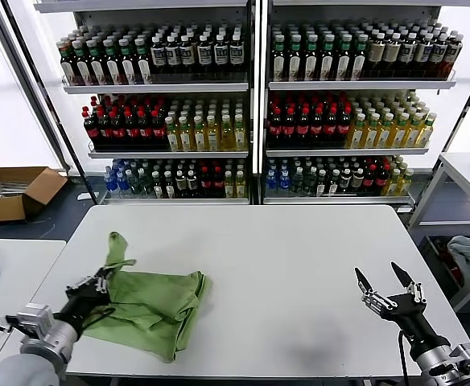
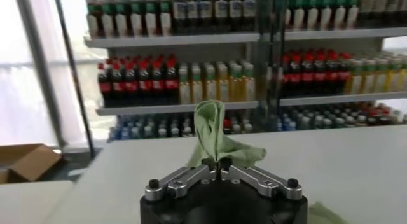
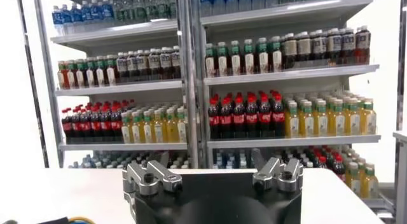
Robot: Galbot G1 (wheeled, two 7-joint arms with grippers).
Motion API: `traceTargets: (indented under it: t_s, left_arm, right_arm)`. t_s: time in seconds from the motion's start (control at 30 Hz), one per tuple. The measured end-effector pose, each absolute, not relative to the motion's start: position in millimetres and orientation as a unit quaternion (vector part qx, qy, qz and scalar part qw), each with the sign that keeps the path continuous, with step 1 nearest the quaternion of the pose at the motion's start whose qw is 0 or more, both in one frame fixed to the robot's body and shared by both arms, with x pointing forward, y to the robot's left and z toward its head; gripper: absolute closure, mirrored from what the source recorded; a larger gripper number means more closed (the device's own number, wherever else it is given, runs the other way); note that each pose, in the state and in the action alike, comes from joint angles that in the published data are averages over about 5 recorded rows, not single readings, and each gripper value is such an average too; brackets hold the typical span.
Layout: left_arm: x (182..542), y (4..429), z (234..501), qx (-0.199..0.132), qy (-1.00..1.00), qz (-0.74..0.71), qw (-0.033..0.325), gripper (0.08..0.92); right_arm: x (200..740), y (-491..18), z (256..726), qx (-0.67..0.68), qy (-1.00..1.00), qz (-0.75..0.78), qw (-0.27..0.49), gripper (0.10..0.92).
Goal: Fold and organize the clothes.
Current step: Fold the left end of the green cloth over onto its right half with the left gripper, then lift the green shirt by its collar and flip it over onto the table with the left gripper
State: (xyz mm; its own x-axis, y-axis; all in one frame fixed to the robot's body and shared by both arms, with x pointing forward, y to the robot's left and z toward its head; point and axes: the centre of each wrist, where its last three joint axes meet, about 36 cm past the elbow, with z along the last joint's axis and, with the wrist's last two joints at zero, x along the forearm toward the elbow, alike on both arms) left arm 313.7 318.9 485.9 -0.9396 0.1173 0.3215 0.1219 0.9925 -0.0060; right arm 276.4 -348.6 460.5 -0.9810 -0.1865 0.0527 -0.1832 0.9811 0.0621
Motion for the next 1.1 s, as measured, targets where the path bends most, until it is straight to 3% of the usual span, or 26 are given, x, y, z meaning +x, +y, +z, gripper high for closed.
traceTargets:
  t_s: [0.33,0.7,0.93,1.1]
  left_arm:
    - [307.5,270.8,447.1,-0.106,-0.973,0.026,0.204,0.881]
    - [290.7,234.9,433.2,-0.155,-0.958,0.037,0.237,0.577]
    - [283.6,236.1,458.2,-0.172,-0.958,0.05,0.225,0.378]
    - [293.1,269.5,483.9,-0.149,-0.968,0.045,0.199,0.234]
  right_arm:
    - [276.4,-346.0,457.4,0.093,-0.995,-0.027,0.03,0.2]
    - [277.6,-348.0,455.7,0.086,-0.996,-0.025,0.03,0.2]
    - [278.6,-348.8,455.8,0.085,-0.996,-0.024,0.03,0.2]
    - [277.3,-349.3,453.9,0.085,-0.996,-0.024,0.033,0.2]
